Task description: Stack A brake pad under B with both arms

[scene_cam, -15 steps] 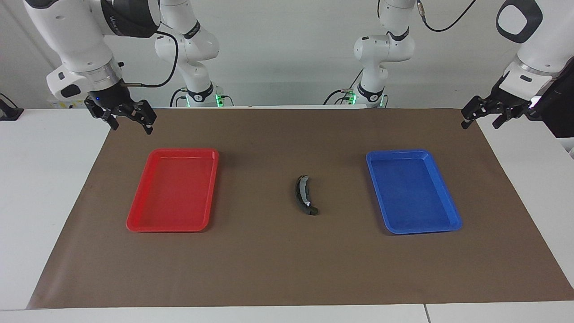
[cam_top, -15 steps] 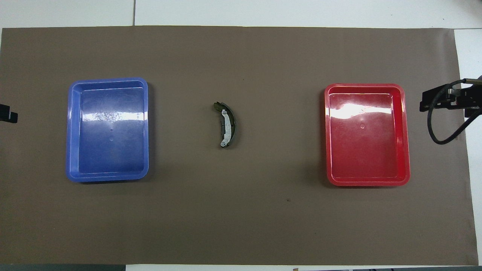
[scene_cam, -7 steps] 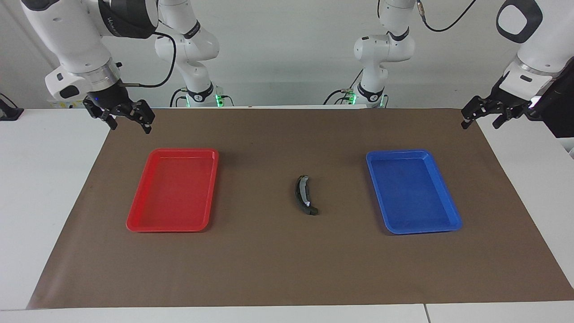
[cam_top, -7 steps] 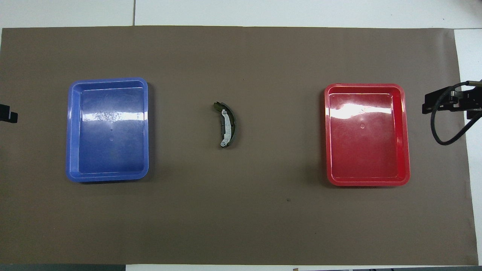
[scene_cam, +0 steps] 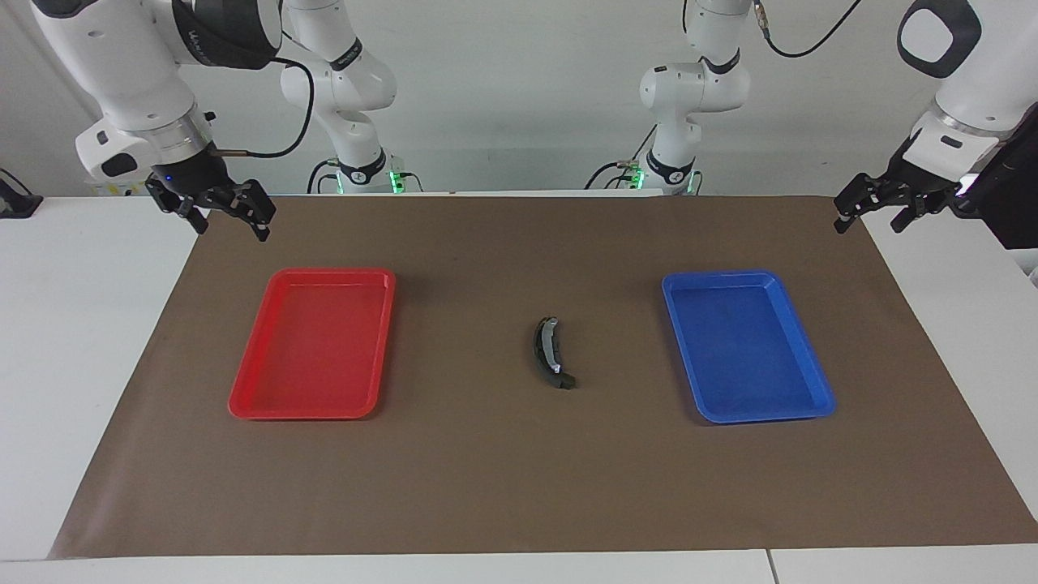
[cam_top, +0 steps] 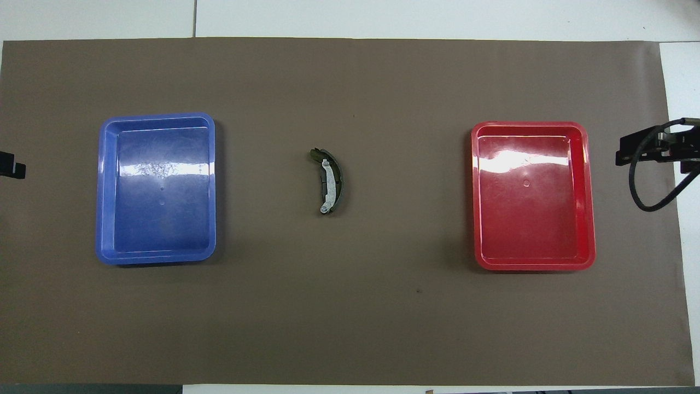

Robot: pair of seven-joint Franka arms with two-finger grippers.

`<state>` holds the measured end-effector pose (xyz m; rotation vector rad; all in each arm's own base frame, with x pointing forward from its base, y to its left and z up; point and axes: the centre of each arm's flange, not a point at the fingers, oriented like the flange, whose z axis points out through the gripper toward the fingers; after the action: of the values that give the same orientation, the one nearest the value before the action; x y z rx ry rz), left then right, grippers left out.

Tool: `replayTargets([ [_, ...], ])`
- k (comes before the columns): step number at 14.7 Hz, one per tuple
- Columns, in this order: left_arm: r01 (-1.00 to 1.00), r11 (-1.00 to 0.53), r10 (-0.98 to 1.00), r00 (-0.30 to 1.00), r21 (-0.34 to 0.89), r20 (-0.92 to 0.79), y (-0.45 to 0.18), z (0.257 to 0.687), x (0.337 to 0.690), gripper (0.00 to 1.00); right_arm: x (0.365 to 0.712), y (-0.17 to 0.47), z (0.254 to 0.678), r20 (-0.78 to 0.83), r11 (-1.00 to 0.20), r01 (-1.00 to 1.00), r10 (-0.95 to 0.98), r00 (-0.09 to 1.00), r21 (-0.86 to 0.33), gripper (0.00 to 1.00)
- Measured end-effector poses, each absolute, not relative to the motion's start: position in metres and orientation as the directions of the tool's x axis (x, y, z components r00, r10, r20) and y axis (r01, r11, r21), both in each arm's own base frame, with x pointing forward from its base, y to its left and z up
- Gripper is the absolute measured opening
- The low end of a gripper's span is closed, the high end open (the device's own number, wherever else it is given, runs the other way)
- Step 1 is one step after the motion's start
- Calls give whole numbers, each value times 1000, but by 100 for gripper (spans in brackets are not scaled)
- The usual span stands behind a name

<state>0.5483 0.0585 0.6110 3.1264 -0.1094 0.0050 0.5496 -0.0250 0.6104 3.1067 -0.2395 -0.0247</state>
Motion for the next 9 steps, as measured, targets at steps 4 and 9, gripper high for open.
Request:
replayTargets([
  [4,-70,-997,-70,998,13,4,59,611,548,99,549,-20,612,-13,-989,-144,-144,989,27,100],
  [9,-70,-997,-70,998,13,4,59,611,548,99,548,-20,612,-16,-989,-144,-144,989,28,100],
])
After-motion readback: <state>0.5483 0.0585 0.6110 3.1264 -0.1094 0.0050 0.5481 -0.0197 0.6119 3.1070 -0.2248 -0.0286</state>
